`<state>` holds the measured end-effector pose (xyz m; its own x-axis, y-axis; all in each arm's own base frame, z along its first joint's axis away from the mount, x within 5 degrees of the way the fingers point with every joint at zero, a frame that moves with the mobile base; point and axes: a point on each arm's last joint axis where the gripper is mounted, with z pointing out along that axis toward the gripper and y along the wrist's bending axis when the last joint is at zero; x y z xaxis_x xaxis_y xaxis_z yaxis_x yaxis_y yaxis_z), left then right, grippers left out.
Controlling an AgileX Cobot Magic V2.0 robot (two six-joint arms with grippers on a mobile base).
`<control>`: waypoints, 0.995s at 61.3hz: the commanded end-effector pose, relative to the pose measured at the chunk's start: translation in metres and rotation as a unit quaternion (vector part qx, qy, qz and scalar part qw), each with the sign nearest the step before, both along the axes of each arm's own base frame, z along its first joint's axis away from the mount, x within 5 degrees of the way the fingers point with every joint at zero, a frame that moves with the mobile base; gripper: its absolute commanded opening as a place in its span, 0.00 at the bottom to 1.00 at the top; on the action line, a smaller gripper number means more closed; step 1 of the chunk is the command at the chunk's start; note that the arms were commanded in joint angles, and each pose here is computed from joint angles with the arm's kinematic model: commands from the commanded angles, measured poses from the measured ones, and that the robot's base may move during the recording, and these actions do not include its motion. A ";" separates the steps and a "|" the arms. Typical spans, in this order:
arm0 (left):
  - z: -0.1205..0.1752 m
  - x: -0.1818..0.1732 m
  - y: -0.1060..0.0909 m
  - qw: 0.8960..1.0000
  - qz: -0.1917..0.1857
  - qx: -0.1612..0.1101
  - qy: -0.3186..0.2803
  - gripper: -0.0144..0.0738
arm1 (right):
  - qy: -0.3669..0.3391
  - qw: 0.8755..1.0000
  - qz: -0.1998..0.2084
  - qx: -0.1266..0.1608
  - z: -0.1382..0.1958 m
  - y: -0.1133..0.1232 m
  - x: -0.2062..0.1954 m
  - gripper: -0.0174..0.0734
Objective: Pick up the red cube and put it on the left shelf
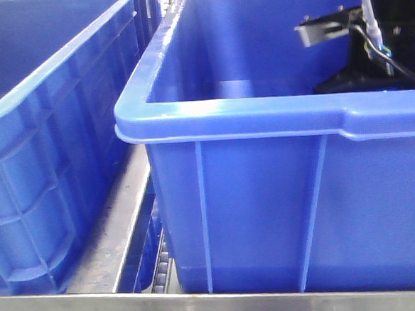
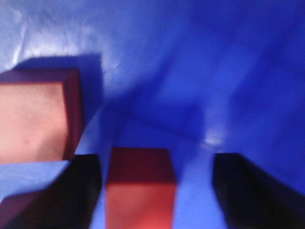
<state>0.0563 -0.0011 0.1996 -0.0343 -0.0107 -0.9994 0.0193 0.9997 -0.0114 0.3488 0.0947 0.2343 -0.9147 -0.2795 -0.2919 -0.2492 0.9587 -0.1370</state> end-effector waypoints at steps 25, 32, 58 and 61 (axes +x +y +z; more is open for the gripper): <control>0.000 0.000 0.000 0.999 -0.001 -0.004 -0.036 0.28 | -0.307 0.942 0.016 0.132 0.132 -0.023 -0.095 0.88; 0.000 0.000 0.000 0.999 -0.001 -0.004 -0.036 0.28 | -0.360 0.921 0.022 0.149 0.141 -0.034 -0.131 0.88; 0.000 0.000 0.000 0.999 -0.001 -0.004 -0.036 0.28 | -0.438 0.882 0.029 0.171 0.127 -0.061 -0.221 0.57; 0.000 0.000 0.000 0.999 -0.001 -0.004 -0.036 0.28 | -0.444 0.879 0.029 0.174 0.125 -0.063 -0.228 0.44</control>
